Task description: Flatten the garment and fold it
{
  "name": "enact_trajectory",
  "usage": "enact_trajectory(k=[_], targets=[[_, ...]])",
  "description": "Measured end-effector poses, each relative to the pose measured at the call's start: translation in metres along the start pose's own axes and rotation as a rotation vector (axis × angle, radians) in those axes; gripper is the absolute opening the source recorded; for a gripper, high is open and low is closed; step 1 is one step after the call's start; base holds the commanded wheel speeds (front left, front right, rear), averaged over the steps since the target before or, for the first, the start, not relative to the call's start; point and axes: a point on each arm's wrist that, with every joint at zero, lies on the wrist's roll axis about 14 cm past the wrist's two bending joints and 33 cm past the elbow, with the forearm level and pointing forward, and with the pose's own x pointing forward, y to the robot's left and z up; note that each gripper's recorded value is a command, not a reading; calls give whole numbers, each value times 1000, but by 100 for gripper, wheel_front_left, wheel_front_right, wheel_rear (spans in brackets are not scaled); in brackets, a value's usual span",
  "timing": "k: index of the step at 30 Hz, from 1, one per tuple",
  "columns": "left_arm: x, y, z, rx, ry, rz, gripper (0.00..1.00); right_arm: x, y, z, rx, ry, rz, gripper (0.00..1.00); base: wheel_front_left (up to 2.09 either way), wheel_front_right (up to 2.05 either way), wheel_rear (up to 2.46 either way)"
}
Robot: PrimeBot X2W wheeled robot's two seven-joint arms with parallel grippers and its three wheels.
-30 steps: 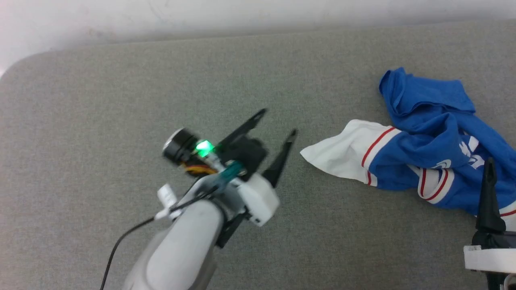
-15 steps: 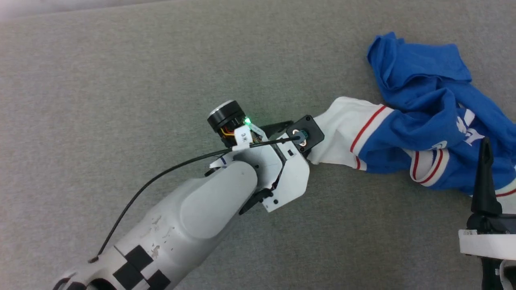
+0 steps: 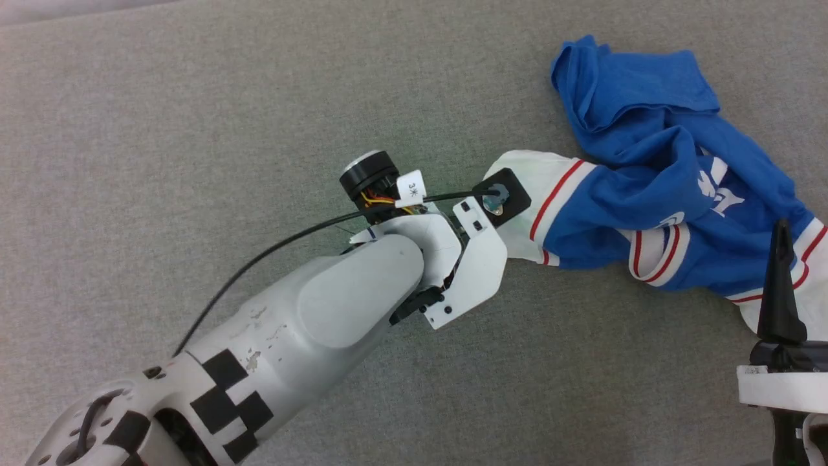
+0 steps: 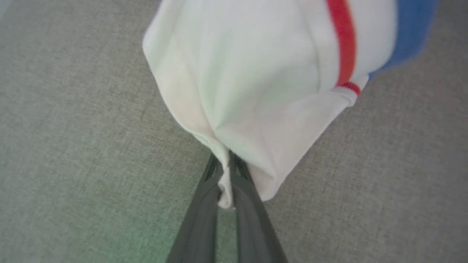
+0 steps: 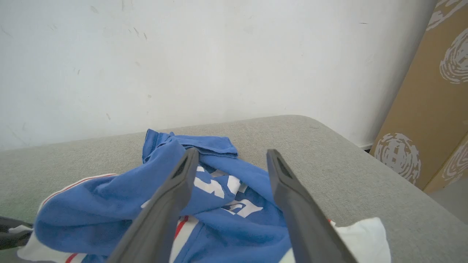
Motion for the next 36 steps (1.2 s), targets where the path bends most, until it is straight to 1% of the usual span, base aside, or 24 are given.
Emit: enact_trajectory(k=[3,5,9,13,14,16,18,20,22,25,27,29,32,35,36], targets=[[-5,3,3,-22,-24,14,0,0,1,3,8,-10,4,100,0,0,0],[-11,10,7,-52,-61,53,0,1,4,5,16,-19,13,100,0,0,0],[-28,25,6,-207,-140,137,0,2,14,9,35,-33,42,100,0,0,0],[-61,54,7,-371,-240,249,0,3,27,12,48,-45,80,100,0,0,0],[-71,63,4,-395,-260,284,0,4,30,13,51,-50,90,100,0,0,0],[-97,83,-8,-467,-300,373,0,4,36,16,55,-59,109,100,0,0,0],[-124,98,-30,-529,-316,461,0,4,41,17,63,-64,126,100,0,0,0],[-154,108,-59,-604,-326,561,0,4,47,19,70,-71,142,100,0,0,0],[-184,110,-95,-698,-328,663,0,4,53,21,79,-75,161,100,0,0,0],[-218,89,-152,-835,-296,780,0,4,60,23,86,-81,181,100,0,0,0],[-229,59,-185,-951,-275,810,0,6,63,23,88,-83,188,100,0,0,0],[-231,28,-205,-1047,-259,819,0,7,66,22,89,-79,196,100,0,0,0],[-227,-6,-213,-1166,-284,813,0,9,73,18,93,-68,215,100,0,0,0],[-221,-18,-202,-1232,-345,797,0,11,81,14,94,-60,236,100,0,0,0],[-221,-18,-198,-1235,-366,801,12,11,84,14,93,-58,243,100,0,0,0]])
